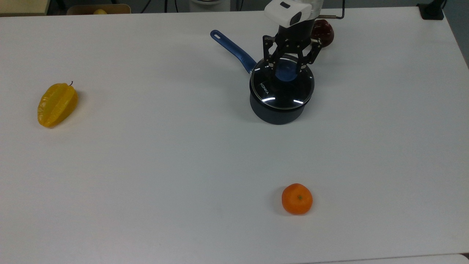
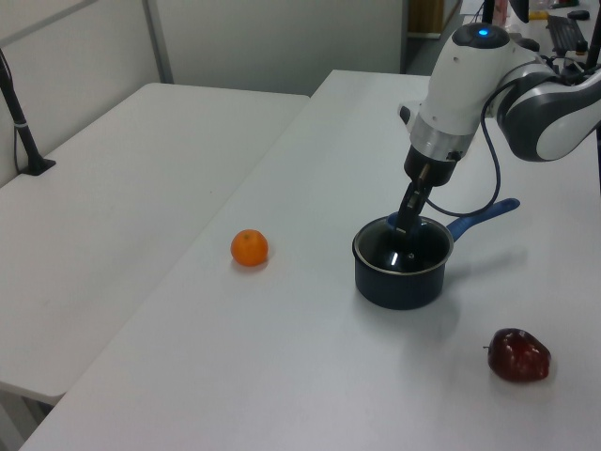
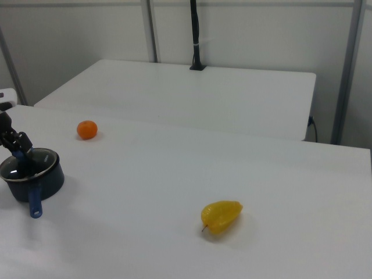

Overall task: Close lid
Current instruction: 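Lower the lid onto the saucepan rim and open the gripper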

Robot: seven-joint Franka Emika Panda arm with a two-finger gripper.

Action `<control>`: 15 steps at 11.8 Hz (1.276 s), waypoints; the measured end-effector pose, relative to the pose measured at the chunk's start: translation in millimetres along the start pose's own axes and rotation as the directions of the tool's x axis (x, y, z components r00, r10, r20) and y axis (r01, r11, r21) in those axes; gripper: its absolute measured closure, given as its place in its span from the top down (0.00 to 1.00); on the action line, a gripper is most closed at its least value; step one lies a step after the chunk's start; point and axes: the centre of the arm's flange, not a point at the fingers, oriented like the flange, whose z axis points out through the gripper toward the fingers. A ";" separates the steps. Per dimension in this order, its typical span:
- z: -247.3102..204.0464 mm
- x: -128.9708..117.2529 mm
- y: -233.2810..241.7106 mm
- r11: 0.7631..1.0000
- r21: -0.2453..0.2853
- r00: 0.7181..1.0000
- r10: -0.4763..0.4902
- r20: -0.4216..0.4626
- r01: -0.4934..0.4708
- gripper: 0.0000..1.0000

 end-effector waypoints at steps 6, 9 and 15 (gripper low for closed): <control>6.4 0.7 2.4 1.000 -0.007 1.000 -0.003 0.005 0.003 0.60; 6.6 0.9 2.2 1.000 -0.008 1.000 -0.005 0.002 0.005 0.60; 7.1 1.2 1.8 1.000 -0.005 1.000 0.024 -0.001 -0.024 0.64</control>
